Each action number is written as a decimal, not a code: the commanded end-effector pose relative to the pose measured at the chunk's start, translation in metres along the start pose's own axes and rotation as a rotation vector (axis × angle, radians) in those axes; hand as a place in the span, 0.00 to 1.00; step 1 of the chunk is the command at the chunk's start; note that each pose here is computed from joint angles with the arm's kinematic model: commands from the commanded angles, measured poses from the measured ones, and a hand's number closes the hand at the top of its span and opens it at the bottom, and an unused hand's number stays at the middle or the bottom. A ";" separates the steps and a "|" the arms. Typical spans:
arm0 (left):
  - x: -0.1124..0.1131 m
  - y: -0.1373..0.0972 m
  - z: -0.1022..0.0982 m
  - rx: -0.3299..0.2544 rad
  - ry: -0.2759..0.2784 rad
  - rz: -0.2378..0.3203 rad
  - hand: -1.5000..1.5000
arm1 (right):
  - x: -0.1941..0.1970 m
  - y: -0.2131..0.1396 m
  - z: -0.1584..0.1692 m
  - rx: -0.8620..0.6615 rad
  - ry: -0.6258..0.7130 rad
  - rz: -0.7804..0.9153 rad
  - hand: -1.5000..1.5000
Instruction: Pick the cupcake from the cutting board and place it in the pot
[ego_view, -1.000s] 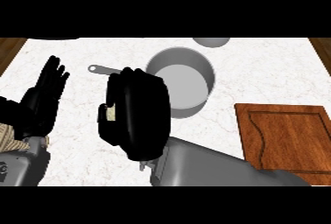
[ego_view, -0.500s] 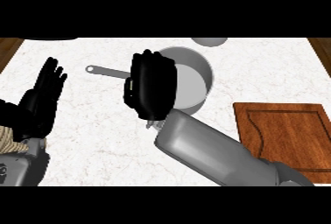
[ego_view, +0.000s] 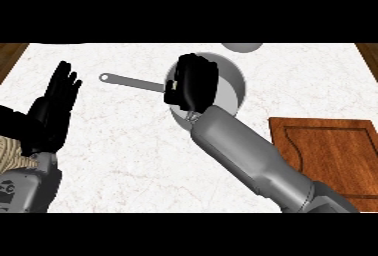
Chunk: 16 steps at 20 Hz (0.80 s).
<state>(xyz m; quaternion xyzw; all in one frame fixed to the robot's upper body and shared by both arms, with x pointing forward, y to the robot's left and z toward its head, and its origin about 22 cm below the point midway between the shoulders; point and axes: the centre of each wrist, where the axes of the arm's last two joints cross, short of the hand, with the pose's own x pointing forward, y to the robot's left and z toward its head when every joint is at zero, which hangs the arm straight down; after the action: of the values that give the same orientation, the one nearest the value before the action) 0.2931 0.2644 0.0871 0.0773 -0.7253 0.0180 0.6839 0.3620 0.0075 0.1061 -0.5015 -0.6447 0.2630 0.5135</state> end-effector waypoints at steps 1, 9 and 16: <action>0.000 0.003 0.008 -0.028 0.000 0.005 0.50 | -0.034 0.021 -0.010 0.084 0.164 -0.055 0.00; -0.010 -0.009 0.008 -0.026 0.001 0.017 0.50 | -0.047 0.023 -0.007 0.192 0.106 -0.379 0.00; -0.007 0.015 -0.003 0.021 0.007 -0.004 0.50 | -0.045 -0.002 -0.007 0.027 0.100 -0.735 0.00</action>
<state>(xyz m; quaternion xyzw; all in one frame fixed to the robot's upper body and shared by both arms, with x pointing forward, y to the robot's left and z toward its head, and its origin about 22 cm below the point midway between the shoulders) 0.2953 0.2688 0.0882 0.0741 -0.7284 0.0168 0.6809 0.3680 -0.0285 0.0831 -0.2828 -0.7243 0.1110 0.6190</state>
